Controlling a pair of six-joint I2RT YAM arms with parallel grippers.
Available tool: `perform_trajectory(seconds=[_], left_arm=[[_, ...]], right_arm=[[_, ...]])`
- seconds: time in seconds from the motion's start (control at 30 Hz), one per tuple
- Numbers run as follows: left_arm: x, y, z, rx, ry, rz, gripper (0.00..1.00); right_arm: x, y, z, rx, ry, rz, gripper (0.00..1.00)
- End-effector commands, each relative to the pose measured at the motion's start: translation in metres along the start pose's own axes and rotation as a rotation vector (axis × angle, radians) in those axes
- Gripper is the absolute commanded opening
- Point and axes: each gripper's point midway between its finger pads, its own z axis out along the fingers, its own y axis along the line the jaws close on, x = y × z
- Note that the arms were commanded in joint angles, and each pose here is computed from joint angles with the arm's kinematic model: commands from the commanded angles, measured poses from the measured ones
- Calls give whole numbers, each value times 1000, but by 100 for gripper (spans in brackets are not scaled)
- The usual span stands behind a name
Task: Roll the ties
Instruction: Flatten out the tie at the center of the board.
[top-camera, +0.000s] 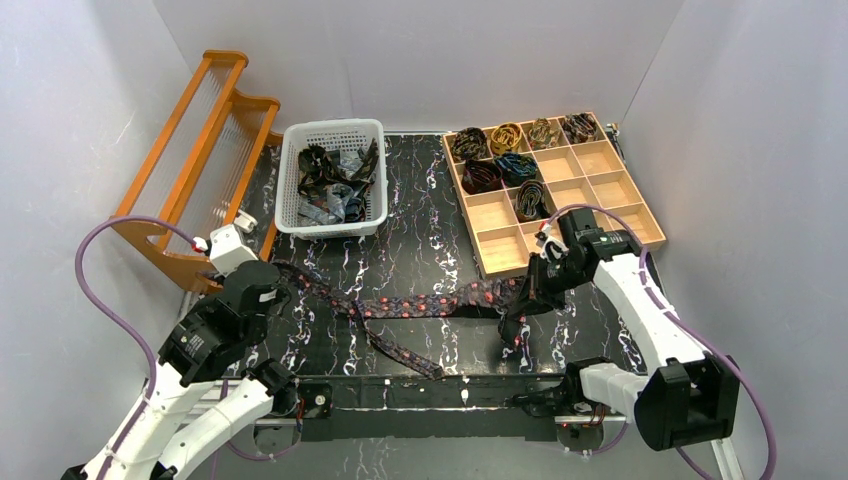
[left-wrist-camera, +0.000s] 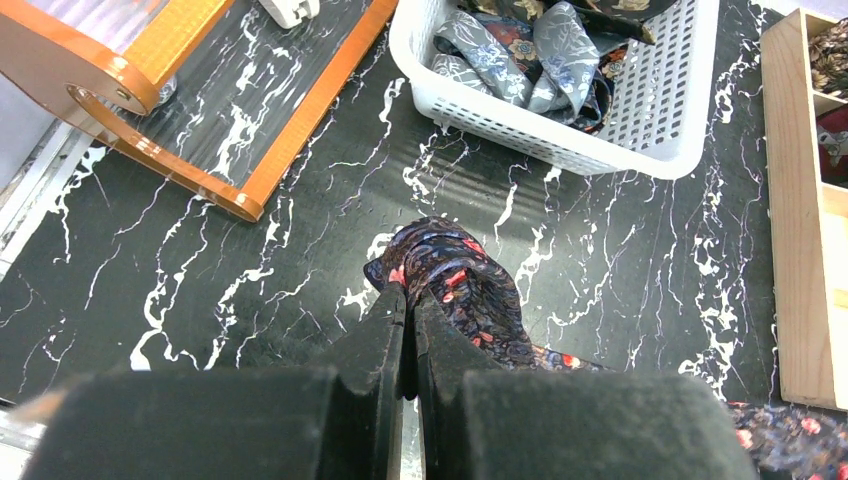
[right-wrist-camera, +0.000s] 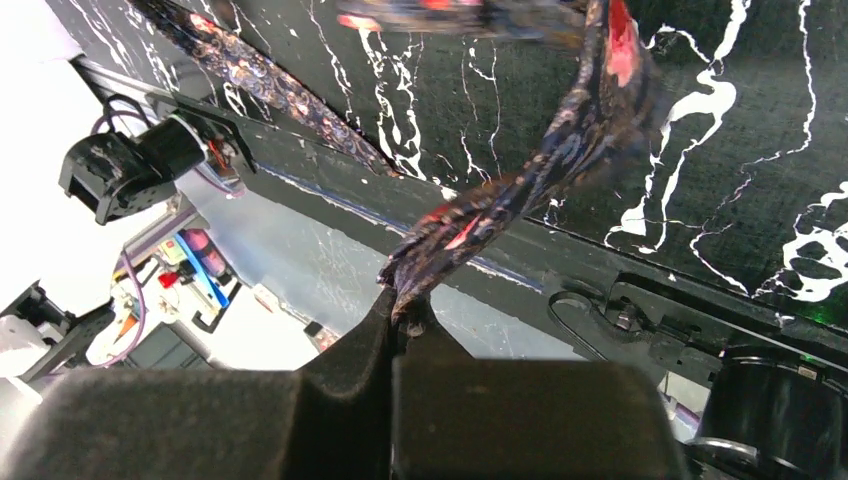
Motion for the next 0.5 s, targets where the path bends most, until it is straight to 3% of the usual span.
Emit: perform_trajectory(seconds=[0.0, 0.07, 0.13, 0.23, 0.3, 0.37, 0.4, 0.47], left_arm=[[-12, 8, -3, -40, -45, -21, 0], [-13, 8, -3, -43, -47, -19, 0], [-13, 7, -1, -44, -48, -17, 0], [-14, 5, -1, -41, -46, -12, 0], [-15, 4, -2, -35, -47, -17, 0], [-14, 4, -2, -31, -46, -18, 0], [-13, 4, -2, -27, -44, -19, 0], [-11, 2, -1, -20, -37, -14, 0]], right_arm=[[15, 2, -2, -29, 115, -9, 1], [15, 5, -9, -1, 131, -55, 1], [6, 1, -9, 64, 104, -63, 30], [-15, -19, -20, 246, 35, -59, 36], [-31, -45, -32, 431, -49, -49, 52], [-43, -71, -47, 606, -124, -42, 61], [-48, -77, -50, 653, -154, -26, 65], [-57, -88, -48, 710, -163, 9, 63]])
